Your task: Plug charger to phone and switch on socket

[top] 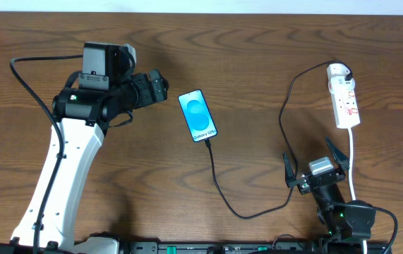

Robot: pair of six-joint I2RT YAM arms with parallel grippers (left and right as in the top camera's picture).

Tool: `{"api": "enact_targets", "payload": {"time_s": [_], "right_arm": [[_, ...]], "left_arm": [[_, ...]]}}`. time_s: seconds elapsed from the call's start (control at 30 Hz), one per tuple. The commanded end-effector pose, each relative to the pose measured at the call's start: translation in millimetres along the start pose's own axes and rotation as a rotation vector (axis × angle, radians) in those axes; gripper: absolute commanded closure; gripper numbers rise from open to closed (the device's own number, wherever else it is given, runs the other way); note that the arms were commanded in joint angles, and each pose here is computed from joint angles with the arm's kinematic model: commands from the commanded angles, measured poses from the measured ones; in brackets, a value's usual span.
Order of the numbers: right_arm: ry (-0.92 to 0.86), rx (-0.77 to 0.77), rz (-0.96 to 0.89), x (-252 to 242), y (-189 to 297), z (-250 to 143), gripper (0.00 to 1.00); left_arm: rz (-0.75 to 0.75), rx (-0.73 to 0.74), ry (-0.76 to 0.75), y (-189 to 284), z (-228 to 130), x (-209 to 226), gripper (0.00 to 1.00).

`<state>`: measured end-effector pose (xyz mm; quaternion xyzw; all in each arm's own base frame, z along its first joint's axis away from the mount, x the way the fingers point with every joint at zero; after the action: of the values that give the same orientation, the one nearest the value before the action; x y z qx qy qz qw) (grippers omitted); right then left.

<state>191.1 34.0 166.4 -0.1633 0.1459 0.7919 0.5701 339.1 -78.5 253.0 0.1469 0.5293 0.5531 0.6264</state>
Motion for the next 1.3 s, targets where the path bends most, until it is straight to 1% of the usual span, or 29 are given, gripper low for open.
{"api": "enact_targets", "payload": {"time_s": [0.0,0.6,0.67,0.8,0.93,1.1,1.27], "right_arm": [[0.012,0.001,-0.001,0.9,0.1,-0.1,0.01],[0.012,0.000,-0.001,0.9,0.1,0.0,0.01],[0.012,0.001,-0.001,0.9,0.1,-0.1,0.01],[0.011,0.001,-0.001,1.0,0.1,-0.1,0.01],[0.012,0.001,-0.001,0.9,0.1,-0.1,0.01],[0.012,0.001,-0.001,0.9,0.1,-0.1,0.01],[0.012,0.001,-0.001,0.9,0.1,-0.1,0.01]], "left_arm": [[0.007,-0.020,-0.006,3.5,4.3,0.3,0.04],[0.021,-0.029,-0.007,3.6,5.5,2.0,0.05],[0.061,-0.051,-0.013,4.6,7.7,6.9,0.05],[0.152,-0.143,-0.018,16.8,9.8,19.5,0.05],[0.194,-0.260,-0.030,32.7,4.1,32.5,0.04],[0.142,-0.418,-0.146,48.6,-11.5,42.3,0.04],[0.106,-0.562,-0.227,57.3,-33.4,61.3,0.04]]}}
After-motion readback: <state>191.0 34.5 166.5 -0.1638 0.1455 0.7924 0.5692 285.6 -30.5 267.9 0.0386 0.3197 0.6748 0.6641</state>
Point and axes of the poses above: each gripper's point midway between its finger pads, its own y axis back along the fingers, its own x axis along the line the jaws close on, z = x × y, the point moved 5 cm from there along y, back along the fingers, and after that the axes turned 7 degrees about y, right-handed, at the moved point
